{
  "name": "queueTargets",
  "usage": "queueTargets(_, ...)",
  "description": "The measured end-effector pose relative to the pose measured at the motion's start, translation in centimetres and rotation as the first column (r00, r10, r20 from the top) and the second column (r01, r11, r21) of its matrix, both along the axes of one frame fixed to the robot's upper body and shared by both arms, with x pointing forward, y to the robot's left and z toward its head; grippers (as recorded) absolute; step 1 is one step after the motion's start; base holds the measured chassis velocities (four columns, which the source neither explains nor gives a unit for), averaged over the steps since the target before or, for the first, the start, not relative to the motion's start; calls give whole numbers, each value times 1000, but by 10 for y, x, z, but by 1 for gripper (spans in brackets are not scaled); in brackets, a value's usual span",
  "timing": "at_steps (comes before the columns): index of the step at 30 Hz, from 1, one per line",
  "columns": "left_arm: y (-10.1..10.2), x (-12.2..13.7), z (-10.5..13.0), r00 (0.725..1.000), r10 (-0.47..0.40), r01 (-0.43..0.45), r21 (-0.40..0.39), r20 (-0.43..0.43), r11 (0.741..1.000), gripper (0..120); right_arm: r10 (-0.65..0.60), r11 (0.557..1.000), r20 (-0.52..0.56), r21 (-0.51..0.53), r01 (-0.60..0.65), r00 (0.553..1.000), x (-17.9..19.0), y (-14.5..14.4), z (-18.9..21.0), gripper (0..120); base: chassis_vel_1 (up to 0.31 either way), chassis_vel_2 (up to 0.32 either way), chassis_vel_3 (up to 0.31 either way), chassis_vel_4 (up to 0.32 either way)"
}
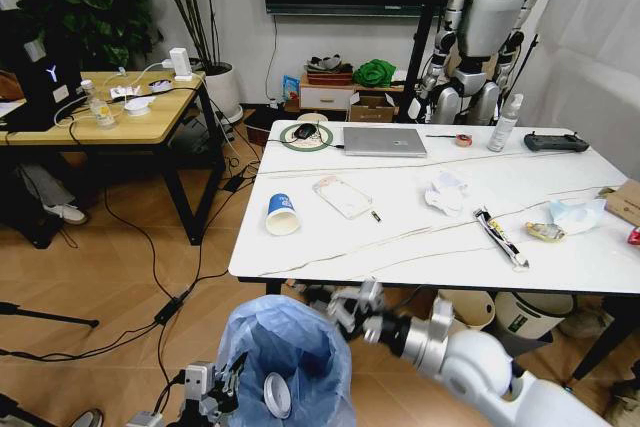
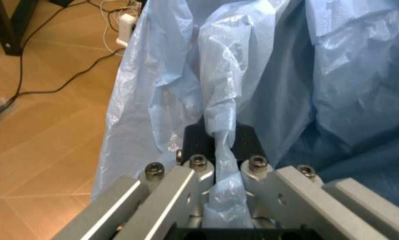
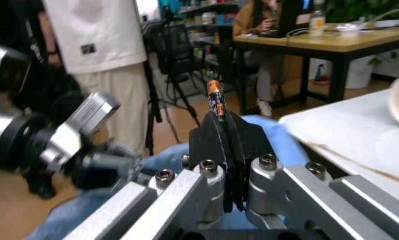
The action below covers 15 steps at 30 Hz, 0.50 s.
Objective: Pick up the trash bin and place the trash from the table into it.
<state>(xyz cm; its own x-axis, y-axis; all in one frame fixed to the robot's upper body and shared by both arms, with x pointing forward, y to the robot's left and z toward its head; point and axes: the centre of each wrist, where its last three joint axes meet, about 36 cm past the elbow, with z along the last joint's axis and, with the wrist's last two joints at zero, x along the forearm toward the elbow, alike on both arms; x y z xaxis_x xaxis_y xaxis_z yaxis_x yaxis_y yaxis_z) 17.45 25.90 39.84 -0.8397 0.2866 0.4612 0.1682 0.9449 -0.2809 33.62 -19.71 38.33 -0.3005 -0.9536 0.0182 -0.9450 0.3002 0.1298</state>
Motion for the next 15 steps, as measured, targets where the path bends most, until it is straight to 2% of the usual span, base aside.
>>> queueTargets(3, -2, -1, 0, 1000, 2, -2, -3, -1, 1000, 0, 31, 999, 38, -12, -31, 999, -5, -1, -9, 0, 0, 0, 0, 0)
queueTargets(5, -2, -1, 0, 1000, 2, -2, -3, -1, 1000, 0, 38, 999, 54, -20, -37, 998, -6, -4, -11, 8, 0, 0, 0, 0)
queueTargets(6, -2, -1, 0, 1000, 2, -2, -3, -1, 1000, 0, 37, 999, 56, -21, -36, 998, -6, -4, -10, 8, 0, 0, 0, 0)
queueTargets(7, -2, -1, -1, 1000, 3, -3, -2, -2, 1000, 0, 32, 999, 65, -20, -30, 997, -6, -7, -8, 15, 0, 0, 0, 0)
queueTargets(8, -2, -1, -1, 1000, 3, -3, -2, -2, 1000, 0, 32, 999, 65, -20, -30, 997, -6, -7, -8, 15, 0, 0, 0, 0)
queueTargets(11, -1, -1, -2, 1000, 4, -4, 0, -5, 1000, 0, 13, 1000, 84, 2, -13, 996, -5, -9, -2, 26, 0, 0, 0, 0)
queueTargets(12, -1, -1, -3, 1000, 6, -6, 0, -8, 1000, 0, -8, 1000, 94, 27, 5, 996, -3, -9, 4, 33, 0, 0, 0, 0)
queueTargets(13, -1, -1, -3, 1000, 6, -6, 0, -8, 1000, 0, -8, 1000, 94, 27, 5, 996, -3, -9, 4, 33, 0, 0, 0, 0)
queueTargets(15, 0, -3, -5, 1000, 5, -5, 2, -15, 1000, 0, -89, 993, 107, 81, 81, 990, 10, -7, 17, 45, 0, 0, 0, 0)
